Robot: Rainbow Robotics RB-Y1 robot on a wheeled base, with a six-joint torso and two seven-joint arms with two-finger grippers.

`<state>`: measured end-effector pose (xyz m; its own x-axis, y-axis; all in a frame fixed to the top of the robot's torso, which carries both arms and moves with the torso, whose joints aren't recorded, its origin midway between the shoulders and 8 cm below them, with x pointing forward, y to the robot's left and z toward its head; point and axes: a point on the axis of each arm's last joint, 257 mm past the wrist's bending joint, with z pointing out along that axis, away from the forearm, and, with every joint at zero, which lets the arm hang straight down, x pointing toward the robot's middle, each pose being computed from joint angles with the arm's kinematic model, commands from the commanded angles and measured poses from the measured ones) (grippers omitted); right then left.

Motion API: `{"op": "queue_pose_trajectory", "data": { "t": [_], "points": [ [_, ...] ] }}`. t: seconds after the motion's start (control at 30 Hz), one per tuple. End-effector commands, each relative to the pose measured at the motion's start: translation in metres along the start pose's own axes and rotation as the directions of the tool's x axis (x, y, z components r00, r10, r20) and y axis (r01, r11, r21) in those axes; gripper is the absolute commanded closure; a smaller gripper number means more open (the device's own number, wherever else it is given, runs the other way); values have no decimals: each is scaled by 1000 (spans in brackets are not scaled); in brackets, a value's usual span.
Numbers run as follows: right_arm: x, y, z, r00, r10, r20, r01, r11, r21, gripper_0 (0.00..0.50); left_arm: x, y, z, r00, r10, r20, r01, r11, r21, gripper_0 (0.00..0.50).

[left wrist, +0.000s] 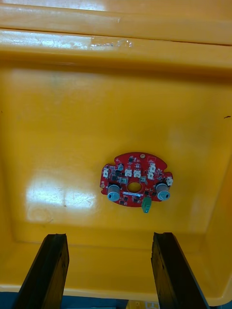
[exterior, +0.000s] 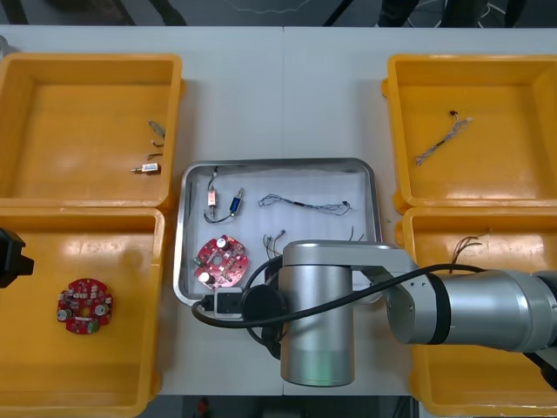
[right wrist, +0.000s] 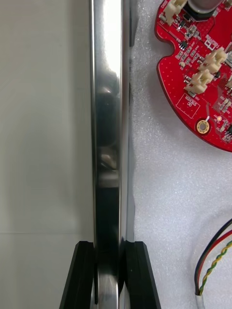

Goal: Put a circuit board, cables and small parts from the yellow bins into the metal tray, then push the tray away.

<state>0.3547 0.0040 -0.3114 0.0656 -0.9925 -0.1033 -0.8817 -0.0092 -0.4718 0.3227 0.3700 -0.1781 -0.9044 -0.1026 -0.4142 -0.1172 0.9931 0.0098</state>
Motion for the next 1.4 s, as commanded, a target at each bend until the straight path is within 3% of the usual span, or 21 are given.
{"op": "queue_pose_trajectory", "data": {
  "t": [0.03,0.5,1.4],
  "points": [
    [-10,-35,-12,997,-71,9,70,993,91,500,-2,17,-8,996,85,2,-85,995,-44,0],
    [-7,-98,-26,997,-74,-30,79,973,217,500,-2,17,-8,996,85,2,-85,995,-44,0],
    [-31,-193,-28,995,-68,-66,88,931,355,500,-2,17,-8,996,85,2,-85,995,-44,0]
  ]
}}
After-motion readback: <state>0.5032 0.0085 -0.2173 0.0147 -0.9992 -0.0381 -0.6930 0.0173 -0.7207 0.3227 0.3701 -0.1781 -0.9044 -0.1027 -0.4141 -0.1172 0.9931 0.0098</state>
